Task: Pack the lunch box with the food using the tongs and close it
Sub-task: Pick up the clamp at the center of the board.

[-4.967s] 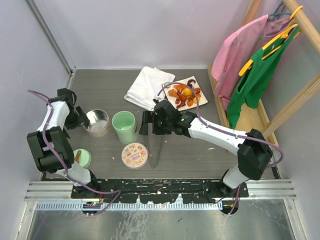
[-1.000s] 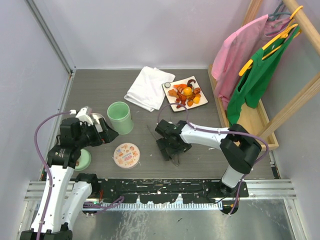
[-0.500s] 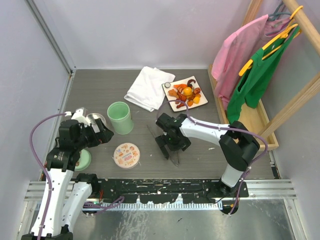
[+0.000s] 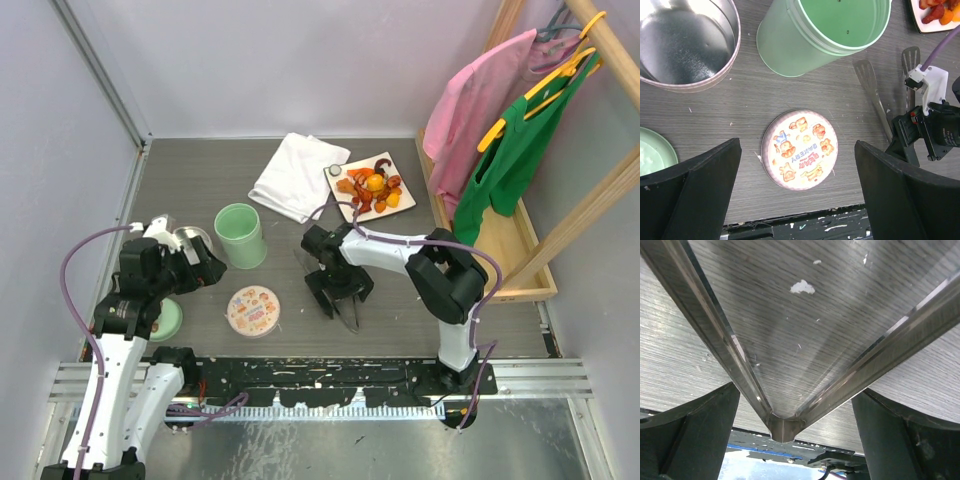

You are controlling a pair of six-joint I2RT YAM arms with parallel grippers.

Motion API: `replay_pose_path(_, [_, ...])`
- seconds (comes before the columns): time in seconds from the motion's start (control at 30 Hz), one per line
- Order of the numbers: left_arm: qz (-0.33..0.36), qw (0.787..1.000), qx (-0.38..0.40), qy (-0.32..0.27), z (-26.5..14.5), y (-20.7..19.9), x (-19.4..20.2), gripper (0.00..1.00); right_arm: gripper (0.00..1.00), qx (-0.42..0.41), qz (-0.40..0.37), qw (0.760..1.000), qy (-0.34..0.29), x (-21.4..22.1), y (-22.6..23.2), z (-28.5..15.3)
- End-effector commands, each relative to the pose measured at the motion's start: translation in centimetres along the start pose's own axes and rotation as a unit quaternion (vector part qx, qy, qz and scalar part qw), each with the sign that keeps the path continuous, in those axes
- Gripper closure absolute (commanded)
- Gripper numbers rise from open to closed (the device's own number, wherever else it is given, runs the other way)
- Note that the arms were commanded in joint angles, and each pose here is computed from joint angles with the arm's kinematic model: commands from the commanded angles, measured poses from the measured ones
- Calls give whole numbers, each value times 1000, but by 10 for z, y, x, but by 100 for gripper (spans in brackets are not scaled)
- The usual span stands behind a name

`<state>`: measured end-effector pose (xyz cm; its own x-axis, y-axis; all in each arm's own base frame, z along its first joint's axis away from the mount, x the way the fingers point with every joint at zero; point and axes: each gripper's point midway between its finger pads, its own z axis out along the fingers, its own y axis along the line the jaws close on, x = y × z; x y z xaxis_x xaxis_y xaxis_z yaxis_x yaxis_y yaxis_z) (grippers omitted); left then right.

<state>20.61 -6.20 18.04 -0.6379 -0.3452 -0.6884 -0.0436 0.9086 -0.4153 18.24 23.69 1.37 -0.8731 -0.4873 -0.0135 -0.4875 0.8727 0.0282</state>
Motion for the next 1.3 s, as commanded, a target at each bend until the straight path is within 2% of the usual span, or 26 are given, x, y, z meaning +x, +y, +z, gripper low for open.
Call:
replay_pose_path(0.0, [7,1000,4,-30,-9,-6,-16,3,3,1,1,1000,-21,-22,-1,-7])
replay_pose_path(0.2, [5,999,-4,-44,-12,-3,-19,3,5,10,27,999,-25,-42,-12,-4])
replay_pose_path(0.3, [5,999,-10,-44,-12,-1,-20,3,8,25,32,999,-8,-44,-15,2])
replay_pose_path(0.47, [1,999,-29,-42,-11,5,-20,4,8,6,37,999,15,-38,-8,15])
replay_pose_path(0.67, [-2,998,-45,-44,-11,10,-20,5,8,1,35,999,9,-39,-7,30])
replay_pose_path(0.87, [-8,997,-63,-39,-8,17,-20,6,12,12,40,999,-34,-65,-8,31])
replay_pose_path(1.03, [-9,998,-61,-27,-4,16,-17,6,18,23,41,997,-58,-75,-12,29])
replay_pose_path(1.1, [-9,998,-58,-20,-2,15,-15,5,24,12,41,997,-62,-75,-8,24])
replay_pose_path(1.17, [-6,999,-48,-10,-1,12,-13,4,29,-2,40,996,-80,-77,-3,10])
replay_pose_path(1.27, [-5,999,-33,-6,1,7,-12,4,30,-21,35,991,-130,-82,5,-29])
